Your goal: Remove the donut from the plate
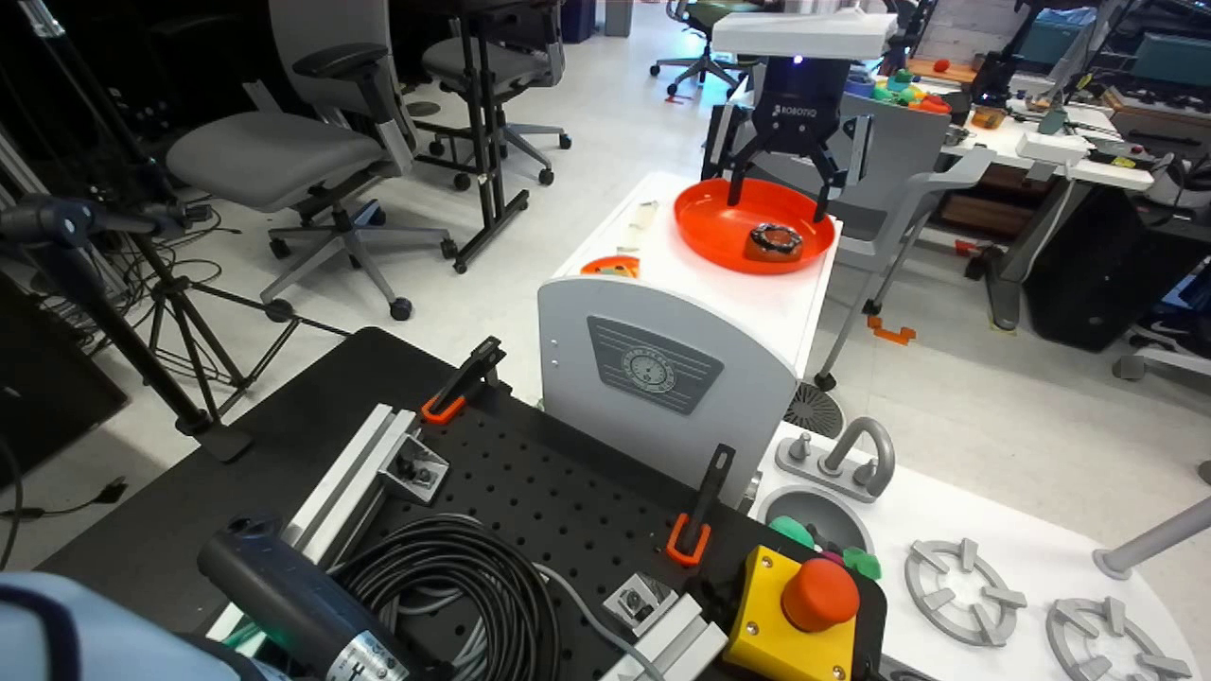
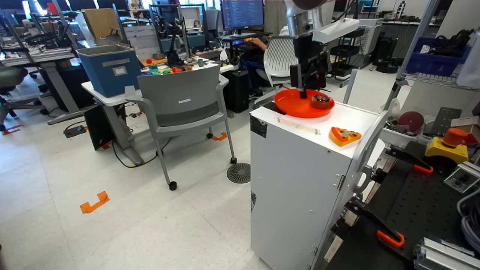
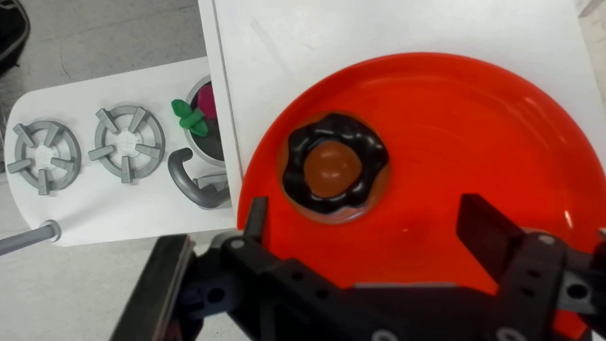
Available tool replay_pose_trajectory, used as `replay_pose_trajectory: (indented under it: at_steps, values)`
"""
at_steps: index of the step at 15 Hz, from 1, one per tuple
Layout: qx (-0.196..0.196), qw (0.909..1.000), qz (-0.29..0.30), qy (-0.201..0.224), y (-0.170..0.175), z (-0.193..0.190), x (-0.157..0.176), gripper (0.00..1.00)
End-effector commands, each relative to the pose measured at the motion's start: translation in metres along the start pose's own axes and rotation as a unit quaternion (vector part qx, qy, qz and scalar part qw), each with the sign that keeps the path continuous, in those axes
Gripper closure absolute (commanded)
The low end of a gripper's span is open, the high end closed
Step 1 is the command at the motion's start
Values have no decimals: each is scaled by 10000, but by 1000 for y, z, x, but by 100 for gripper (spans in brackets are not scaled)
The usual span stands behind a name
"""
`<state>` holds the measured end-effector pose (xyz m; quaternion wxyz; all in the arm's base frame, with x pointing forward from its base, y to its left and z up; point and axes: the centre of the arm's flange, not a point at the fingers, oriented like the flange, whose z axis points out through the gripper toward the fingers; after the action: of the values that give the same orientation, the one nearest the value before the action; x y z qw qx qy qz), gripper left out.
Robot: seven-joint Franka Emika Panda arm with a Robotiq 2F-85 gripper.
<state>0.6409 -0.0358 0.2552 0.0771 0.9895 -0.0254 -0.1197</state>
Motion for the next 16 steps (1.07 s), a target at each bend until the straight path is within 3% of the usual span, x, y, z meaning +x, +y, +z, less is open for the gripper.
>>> replay_pose_trajectory:
  at_steps: [1,16]
  values:
    - [118,9998,-131,-112,0,1,8,0]
    - [141,9994,-304,-87,3,8,9,0]
